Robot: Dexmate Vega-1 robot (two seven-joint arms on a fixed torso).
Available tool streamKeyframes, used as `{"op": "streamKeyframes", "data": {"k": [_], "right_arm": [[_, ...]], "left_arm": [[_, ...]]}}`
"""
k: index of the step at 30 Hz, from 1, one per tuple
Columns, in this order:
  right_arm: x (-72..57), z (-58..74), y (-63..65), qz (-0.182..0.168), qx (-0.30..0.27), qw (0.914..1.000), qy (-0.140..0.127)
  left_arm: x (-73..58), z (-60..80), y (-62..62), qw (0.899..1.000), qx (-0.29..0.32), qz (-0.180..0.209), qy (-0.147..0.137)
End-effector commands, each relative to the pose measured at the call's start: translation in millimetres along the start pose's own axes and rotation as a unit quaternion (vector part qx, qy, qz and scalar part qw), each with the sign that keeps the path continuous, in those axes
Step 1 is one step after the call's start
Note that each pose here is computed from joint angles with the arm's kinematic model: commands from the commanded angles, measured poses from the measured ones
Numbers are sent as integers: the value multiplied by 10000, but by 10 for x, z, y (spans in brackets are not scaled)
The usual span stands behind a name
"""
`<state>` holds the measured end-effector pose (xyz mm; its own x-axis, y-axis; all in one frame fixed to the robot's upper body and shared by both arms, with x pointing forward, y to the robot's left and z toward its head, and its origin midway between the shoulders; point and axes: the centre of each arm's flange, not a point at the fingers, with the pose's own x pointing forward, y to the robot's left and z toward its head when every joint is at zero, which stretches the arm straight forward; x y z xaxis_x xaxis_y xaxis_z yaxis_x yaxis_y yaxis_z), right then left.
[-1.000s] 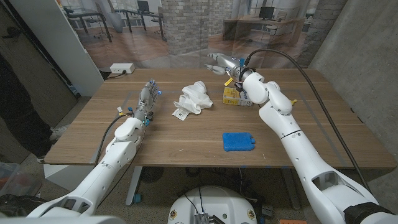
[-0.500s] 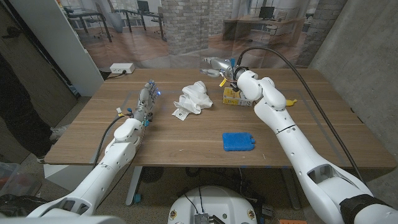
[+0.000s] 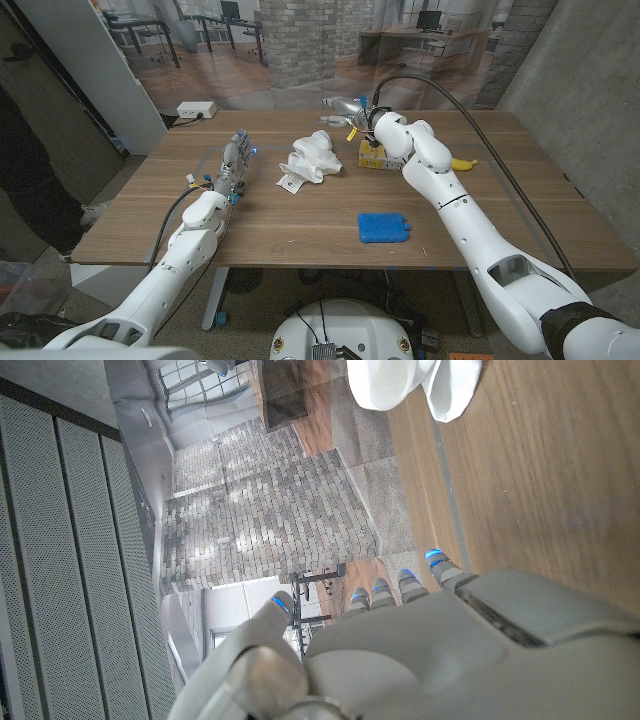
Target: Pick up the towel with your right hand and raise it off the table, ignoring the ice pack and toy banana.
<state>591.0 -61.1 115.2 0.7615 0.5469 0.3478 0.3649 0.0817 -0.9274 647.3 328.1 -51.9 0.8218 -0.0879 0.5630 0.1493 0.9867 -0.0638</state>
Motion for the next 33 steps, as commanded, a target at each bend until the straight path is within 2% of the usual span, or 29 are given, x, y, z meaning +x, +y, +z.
{"op": "streamKeyframes", "data": {"k": [1, 33], "right_arm": [[146, 65, 66, 309, -110, 9995, -33], [538, 133, 236, 854, -333, 9957, -138]], "left_arm": [[-32, -43, 26, 10000, -22, 21, 48], [-39, -78, 73, 9999, 38, 96, 118]]}}
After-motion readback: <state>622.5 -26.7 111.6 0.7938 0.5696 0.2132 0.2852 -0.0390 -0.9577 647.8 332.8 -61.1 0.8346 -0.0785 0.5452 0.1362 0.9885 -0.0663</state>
